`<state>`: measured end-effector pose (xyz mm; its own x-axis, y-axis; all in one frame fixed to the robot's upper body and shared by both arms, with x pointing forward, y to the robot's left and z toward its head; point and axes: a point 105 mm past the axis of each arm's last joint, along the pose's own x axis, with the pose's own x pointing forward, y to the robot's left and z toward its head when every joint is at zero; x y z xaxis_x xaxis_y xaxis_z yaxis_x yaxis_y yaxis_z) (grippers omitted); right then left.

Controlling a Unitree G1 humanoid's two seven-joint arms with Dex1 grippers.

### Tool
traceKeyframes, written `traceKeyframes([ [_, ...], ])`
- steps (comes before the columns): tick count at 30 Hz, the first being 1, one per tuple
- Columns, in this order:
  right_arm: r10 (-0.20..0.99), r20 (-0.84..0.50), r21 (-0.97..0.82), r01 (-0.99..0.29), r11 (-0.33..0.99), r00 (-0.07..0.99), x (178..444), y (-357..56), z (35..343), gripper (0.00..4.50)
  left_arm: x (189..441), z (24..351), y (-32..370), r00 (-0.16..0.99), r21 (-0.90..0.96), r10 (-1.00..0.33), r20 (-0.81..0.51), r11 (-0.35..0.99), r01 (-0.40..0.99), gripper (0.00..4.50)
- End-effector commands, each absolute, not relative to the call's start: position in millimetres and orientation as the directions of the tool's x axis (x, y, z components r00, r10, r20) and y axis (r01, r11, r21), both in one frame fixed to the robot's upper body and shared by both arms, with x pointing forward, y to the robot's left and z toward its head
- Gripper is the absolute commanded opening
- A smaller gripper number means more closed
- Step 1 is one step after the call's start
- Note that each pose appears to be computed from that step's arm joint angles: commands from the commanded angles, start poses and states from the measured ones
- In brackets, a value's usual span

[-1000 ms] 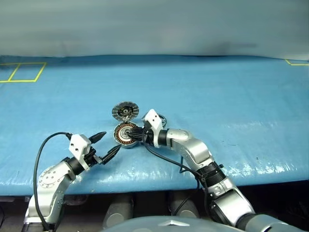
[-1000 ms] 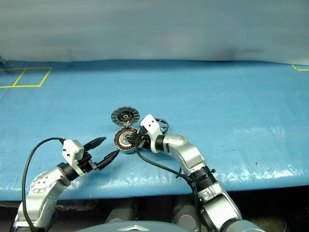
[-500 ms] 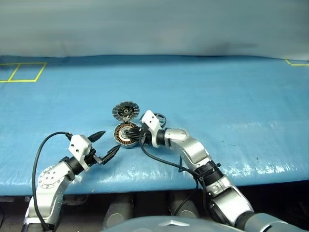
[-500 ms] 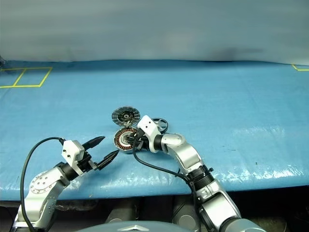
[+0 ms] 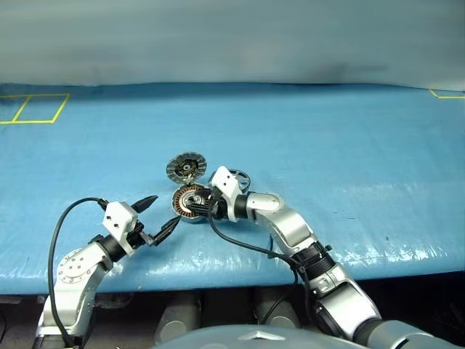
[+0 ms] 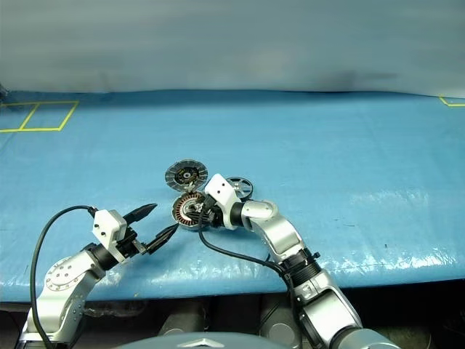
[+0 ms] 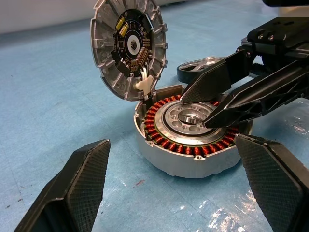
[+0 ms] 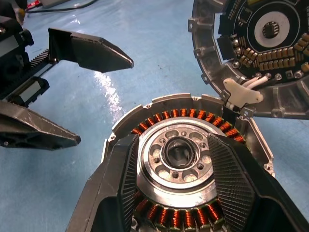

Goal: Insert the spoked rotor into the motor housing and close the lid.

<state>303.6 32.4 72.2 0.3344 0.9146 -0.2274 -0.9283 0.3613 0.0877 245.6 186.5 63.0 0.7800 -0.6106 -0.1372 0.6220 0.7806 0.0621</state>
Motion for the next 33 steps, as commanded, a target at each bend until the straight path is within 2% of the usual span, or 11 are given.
traceKeyframes([
  [1,0.932,-0.16,0.085,-0.936,0.343,0.327,303.6,37.7,89.4,1.44,247.2,69.5,186.2,0.785,0.09,-0.609,-0.111,0.781,0.618,4.5],
  [5,0.931,-0.16,0.087,-0.935,0.345,0.328,304.7,40.9,89.2,0.1,247.3,69.0,186.8,0.788,0.095,-0.605,-0.115,0.783,0.615,4.5],
  [6,0.93,-0.162,0.088,-0.934,0.346,0.33,305.3,41.9,88.5,0.04,247.4,69.0,187.0,0.788,0.096,-0.604,-0.116,0.783,0.614,4.5],
  [14,0.925,-0.208,0.085,-0.936,0.341,0.318,308.4,50.7,77.9,0.04,247.4,68.8,187.1,0.791,0.098,-0.6,-0.116,0.786,0.61,4.5],
  [19,0.891,-0.298,0.035,-0.929,0.367,0.341,312.3,51.3,60.5,0.04,247.1,68.5,186.7,0.792,0.099,-0.599,-0.118,0.787,0.609,4.5],
  [25,0.88,-0.354,-0.045,-0.946,0.322,0.316,302.2,50.4,54.1,0.04,246.4,68.0,187.5,0.795,0.1,-0.594,-0.12,0.79,0.605,4.5],
  [33,0.873,-0.366,-0.05,-0.944,0.326,0.321,296.3,43.7,52.6,0.04,247.5,67.1,187.3,0.794,0.095,-0.595,-0.123,0.789,0.607,4.5],
])
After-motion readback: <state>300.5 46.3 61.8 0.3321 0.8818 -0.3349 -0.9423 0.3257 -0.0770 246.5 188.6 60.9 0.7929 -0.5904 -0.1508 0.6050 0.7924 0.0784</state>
